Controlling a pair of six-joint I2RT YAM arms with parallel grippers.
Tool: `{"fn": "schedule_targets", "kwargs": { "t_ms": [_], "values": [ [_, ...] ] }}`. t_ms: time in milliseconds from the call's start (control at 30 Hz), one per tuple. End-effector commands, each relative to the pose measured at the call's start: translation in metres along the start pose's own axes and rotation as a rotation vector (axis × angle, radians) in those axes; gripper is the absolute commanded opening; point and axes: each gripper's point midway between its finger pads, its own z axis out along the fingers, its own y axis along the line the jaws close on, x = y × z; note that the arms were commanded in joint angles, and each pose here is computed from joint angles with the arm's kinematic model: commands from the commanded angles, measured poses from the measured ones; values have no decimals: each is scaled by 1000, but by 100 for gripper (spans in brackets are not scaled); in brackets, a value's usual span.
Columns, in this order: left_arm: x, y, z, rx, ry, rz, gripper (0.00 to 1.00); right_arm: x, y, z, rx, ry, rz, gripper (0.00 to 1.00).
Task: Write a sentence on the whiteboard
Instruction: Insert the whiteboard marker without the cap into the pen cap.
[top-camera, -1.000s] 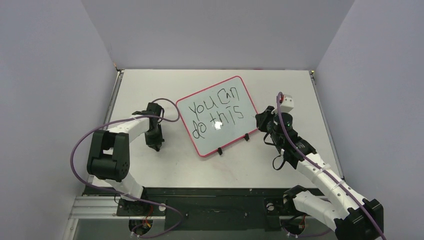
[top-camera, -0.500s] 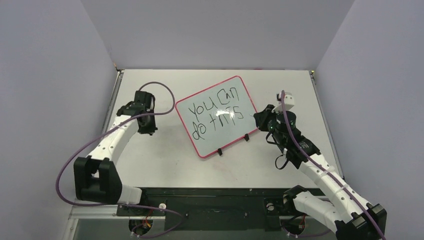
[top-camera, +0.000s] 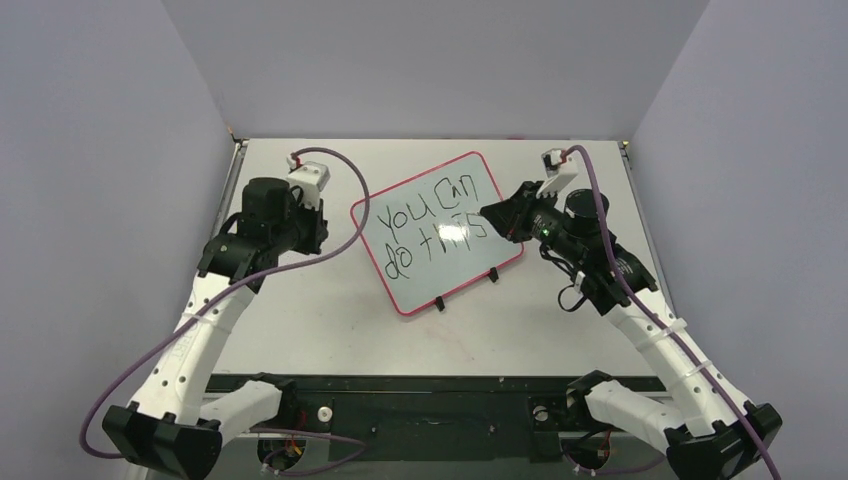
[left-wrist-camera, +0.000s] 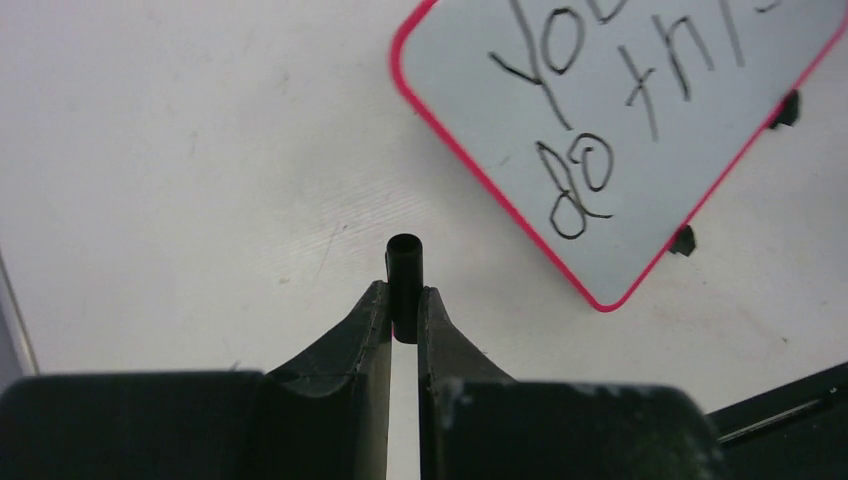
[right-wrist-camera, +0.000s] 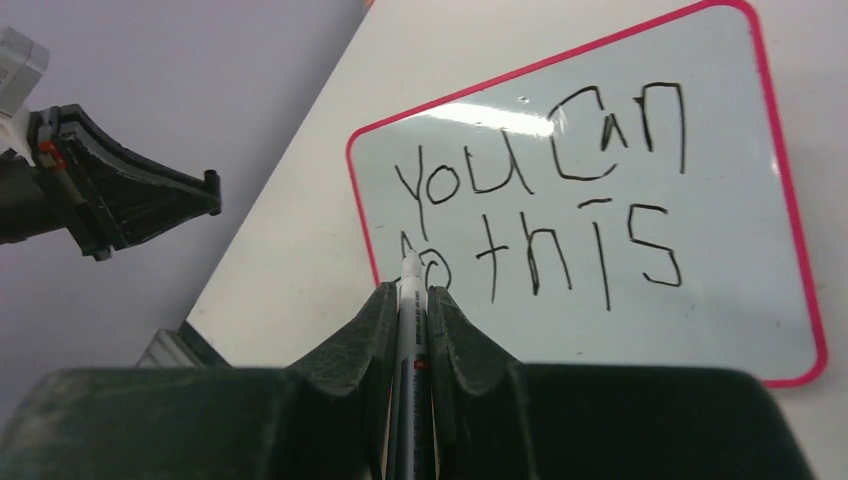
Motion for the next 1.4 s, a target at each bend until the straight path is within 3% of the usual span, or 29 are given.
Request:
{"fn": "schedule_targets", "kwargs": {
  "t_ms": [0,167,367,533,867,1367],
  "values": [
    [-31,-55,-15,269,-231,224,0,-4,41,-3,-180,72,33,0],
    [-39,-109,-29,581,-340,350,0,-3,65,-3,-295,142,71,0],
    [-26,-155,-31,837,-328,493,0,2,85,-2,-364,196,101,0],
    [-18,-174,-31,953,-291,574,0,8,103,4,-396,234,89,0],
    [-19,-187,-37,1025,-306,611,0,28,108,19,-359,284,70,0],
    [-24,-187,-41,1007,-326,622,0,29,103,22,-334,278,75,0]
  ]
}}
